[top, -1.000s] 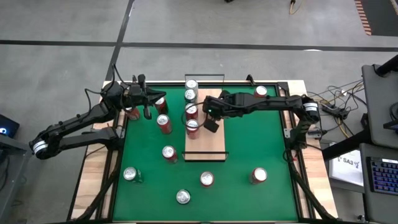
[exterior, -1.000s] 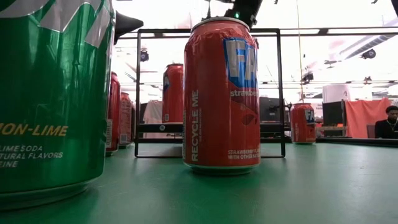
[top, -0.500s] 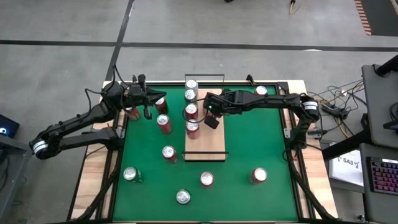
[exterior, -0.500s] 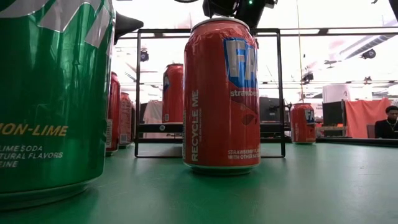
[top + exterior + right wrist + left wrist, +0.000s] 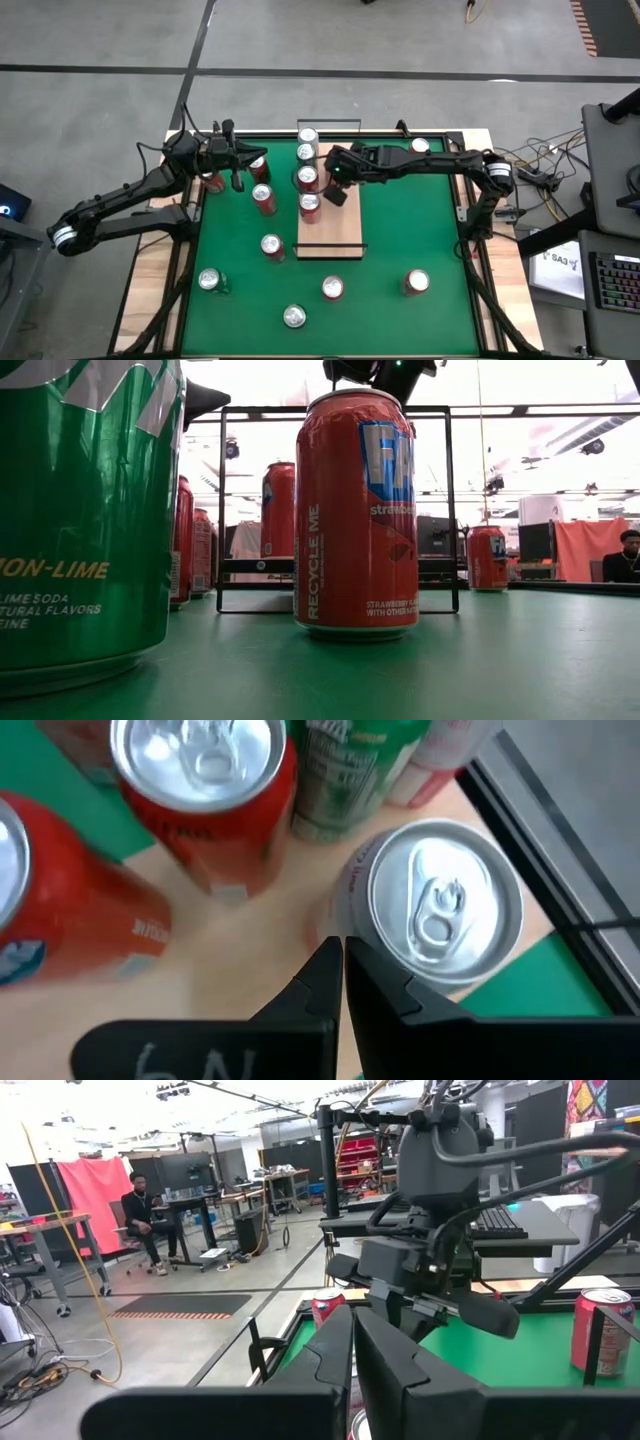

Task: Place canned beverage on shelf
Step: Put the white/pink soda can on the shelf and aligned with the other white/pink soda can

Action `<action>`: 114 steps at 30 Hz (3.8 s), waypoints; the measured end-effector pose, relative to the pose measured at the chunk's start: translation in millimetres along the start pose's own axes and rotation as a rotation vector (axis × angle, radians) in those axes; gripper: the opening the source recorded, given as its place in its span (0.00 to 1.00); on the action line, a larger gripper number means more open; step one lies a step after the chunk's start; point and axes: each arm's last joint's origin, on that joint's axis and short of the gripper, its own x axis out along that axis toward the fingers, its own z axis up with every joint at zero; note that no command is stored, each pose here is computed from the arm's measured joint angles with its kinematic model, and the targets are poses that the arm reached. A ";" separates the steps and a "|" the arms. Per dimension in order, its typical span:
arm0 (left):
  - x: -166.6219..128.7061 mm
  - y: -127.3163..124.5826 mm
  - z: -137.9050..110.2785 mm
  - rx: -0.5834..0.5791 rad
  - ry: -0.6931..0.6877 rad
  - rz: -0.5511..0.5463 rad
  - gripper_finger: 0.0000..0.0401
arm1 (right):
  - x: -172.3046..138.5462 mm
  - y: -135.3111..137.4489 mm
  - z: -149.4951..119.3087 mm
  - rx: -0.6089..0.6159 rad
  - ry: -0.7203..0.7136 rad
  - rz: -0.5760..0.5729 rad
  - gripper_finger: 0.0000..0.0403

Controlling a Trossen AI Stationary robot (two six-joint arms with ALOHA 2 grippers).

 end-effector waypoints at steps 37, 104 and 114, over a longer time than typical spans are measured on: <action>0.0 -0.1 -1.4 0.009 0.014 -0.001 0.00 | 0.2 -13.8 -2.4 -0.030 0.006 0.023 0.02; -0.1 -0.5 -3.6 0.029 0.036 -0.004 0.00 | 6.3 -11.2 18.3 0.048 -0.199 0.057 0.02; -0.2 -1.4 -9.4 0.074 0.061 -0.010 0.00 | 10.2 -37.7 29.4 0.180 -0.290 -0.092 0.02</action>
